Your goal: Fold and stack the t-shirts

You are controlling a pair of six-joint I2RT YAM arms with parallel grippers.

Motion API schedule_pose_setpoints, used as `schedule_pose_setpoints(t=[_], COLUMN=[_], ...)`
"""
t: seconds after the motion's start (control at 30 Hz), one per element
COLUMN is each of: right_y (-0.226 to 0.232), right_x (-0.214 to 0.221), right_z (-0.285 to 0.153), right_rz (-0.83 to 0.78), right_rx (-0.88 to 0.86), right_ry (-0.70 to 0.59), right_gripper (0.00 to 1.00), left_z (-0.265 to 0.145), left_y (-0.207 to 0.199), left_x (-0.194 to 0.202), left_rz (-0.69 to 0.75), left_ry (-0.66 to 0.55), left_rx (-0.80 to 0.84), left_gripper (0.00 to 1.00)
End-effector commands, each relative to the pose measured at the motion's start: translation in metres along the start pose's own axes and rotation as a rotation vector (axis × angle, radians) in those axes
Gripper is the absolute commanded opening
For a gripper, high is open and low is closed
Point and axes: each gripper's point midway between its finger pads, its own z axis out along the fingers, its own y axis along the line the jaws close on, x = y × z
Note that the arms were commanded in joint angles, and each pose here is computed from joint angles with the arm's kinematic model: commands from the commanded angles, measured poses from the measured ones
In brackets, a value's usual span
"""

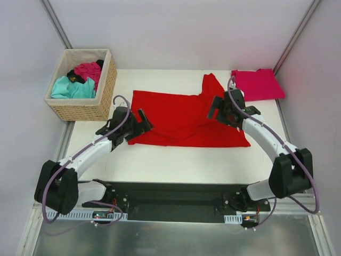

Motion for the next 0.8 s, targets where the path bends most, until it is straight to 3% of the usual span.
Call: schedule_pose_setpoints(t=[0.0,0.13,0.27,0.43,0.6,0.77], right_y=[0.025,0.025,0.019,0.009,-0.014,-0.016], right_x=[-0.008,-0.023,-0.033,-0.042,-0.043,-0.035], right_z=[0.024,0.062,0.086,0.091,0.087,0.093], right_rz=[-0.018,-0.039,0.004,0.029,0.053,0.071], right_rx=[-0.058,-0.025,-0.028,-0.017,0.03,0.029], right_ry=[0.027,0.011,0.02,0.003,-0.006,0.021], right_gripper=[0.98,0.95,0.79,0.68,0.65,0.51], left_z=[0.012,0.022,0.026,0.027,0.033,0.038], left_y=[-0.01,-0.009,-0.011,-0.008,-0.005,-0.006], left_x=[0.004,0.008,0.01,0.01,0.013,0.012], left_rz=[-0.001,0.011,0.021,0.042,0.045,0.048], left_ry=[0.031,0.051,0.064,0.062,0.084,0.089], left_rx=[-0.018,-0.025,-0.011,-0.022,-0.034,-0.037], left_gripper=[0.99,0.99,0.99,0.99,0.99,0.99])
